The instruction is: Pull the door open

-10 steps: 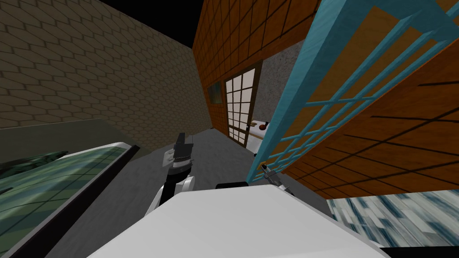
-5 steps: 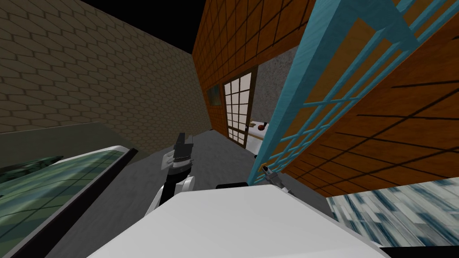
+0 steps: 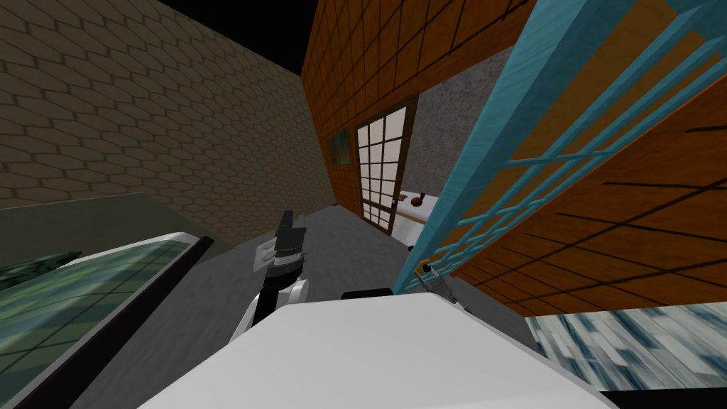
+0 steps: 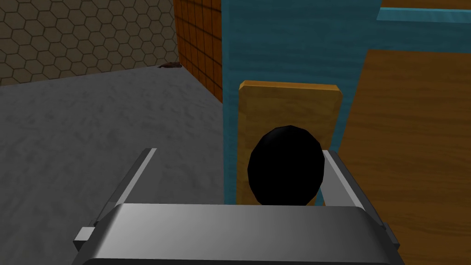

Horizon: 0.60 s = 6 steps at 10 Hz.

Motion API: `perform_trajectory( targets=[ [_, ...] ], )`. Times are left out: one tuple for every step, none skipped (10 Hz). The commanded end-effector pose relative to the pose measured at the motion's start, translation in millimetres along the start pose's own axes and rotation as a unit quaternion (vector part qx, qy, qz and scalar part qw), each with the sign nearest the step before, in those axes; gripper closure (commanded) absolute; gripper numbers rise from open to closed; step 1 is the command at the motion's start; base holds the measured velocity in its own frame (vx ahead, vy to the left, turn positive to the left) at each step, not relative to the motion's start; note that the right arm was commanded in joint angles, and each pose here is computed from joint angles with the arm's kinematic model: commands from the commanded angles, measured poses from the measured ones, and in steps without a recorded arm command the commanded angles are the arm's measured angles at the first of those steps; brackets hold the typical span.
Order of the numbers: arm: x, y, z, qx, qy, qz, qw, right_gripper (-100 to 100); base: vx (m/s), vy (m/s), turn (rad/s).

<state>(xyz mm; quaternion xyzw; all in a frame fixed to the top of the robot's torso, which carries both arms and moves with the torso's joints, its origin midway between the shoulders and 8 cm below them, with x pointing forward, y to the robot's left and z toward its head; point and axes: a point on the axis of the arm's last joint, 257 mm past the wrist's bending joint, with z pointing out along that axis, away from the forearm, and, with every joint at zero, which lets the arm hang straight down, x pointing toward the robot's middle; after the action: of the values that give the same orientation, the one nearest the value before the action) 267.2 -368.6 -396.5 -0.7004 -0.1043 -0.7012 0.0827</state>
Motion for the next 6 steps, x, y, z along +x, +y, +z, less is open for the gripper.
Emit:
perform_trajectory(
  targets=[
    [-4.5, -21.1, -3.9, 0.016, 0.002, 0.011, 0.9998, 100, 0.03, 0.026, -0.022],
    [-4.6, -23.1, -10.7, 0.021, 0.002, 0.01, 0.9997, 100, 0.014, 0.012, -0.002],
    [-4.6, -23.1, -10.7, 0.021, 0.002, 0.01, 0.9997, 100, 0.013, 0.009, -0.005],
    [-6.0, -22.0, -12.2, 0.02, 0.0, 0.009, 0.9998, 100, -0.005, 0.009, -0.002],
    [-7.3, -21.0, -13.5, 0.019, -0.003, 0.008, 0.9998, 100, -0.008, 0.012, 0.005],
    [-4.6, -25.3, -17.7, 0.026, 0.003, 0.011, 0.9996, 100, 0.007, 0.003, -0.006]
  ],
)
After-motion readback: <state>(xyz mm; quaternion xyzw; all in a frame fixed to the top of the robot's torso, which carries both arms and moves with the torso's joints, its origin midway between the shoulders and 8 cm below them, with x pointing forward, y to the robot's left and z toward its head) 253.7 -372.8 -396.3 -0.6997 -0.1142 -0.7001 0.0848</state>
